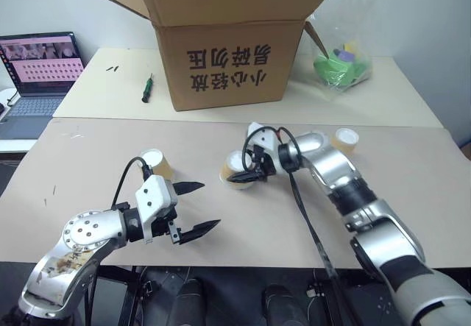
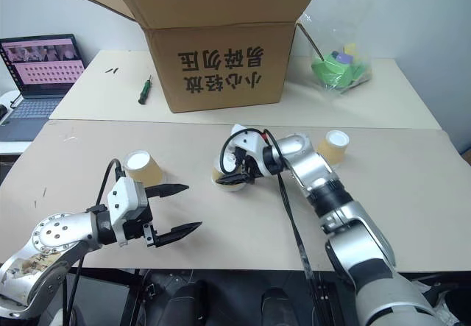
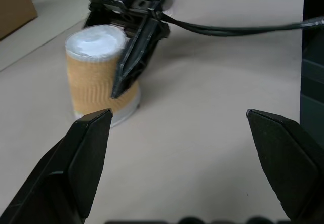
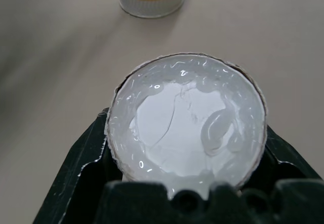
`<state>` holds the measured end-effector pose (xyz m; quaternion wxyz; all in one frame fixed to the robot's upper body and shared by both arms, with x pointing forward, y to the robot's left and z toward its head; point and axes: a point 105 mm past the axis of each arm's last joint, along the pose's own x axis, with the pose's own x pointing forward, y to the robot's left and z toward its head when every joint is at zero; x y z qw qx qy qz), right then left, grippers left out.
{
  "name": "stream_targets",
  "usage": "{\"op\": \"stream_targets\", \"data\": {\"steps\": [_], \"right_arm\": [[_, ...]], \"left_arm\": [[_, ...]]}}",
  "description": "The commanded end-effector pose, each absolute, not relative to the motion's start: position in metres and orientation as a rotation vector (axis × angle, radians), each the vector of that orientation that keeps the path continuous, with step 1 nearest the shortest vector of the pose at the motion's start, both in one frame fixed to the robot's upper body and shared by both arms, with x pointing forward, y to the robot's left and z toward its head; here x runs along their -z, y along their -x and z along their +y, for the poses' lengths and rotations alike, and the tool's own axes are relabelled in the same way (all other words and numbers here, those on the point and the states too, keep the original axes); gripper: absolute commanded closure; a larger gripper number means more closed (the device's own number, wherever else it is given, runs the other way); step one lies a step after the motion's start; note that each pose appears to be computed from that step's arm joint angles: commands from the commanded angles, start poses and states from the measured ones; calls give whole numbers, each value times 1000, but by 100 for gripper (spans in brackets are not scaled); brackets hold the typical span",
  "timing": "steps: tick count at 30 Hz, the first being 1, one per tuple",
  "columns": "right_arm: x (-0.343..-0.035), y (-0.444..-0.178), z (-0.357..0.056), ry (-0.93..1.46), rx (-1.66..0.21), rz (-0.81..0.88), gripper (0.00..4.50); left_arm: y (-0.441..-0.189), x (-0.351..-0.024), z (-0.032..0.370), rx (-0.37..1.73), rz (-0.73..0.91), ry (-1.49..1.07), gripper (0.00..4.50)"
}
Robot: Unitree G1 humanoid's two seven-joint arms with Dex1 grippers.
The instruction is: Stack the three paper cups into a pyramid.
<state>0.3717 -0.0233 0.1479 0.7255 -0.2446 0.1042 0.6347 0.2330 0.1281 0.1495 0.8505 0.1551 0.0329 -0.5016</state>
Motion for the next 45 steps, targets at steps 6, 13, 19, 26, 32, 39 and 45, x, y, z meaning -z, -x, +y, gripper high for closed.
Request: {"op": "stream_targets", "data": {"steps": [6,13,19,26,32,39,45], "right_arm": [[-158,-386,-2,628,-1425,192,85],[-184,-381,-3,561,-1452,97,3],[-227,-351,-42,490,-1484,1,3],[-208,-317,-162,231,-1021,140,3],[-144,-334,-215,235,-502,283,3],[-150,-372,-255,232,-60,199,3],[-175,-391,-270,103,91,92,3]], "left_arm": [[-226,-159,119,1050,20,-330,0],[-227,-159,120,1046,24,-331,0],[-227,-160,120,1050,25,-331,0],[-231,-158,122,1038,27,-327,0],[-232,-158,122,1046,26,-324,0],[-235,-160,122,1060,22,-334,0],[-238,-162,124,1053,16,-342,0]]}}
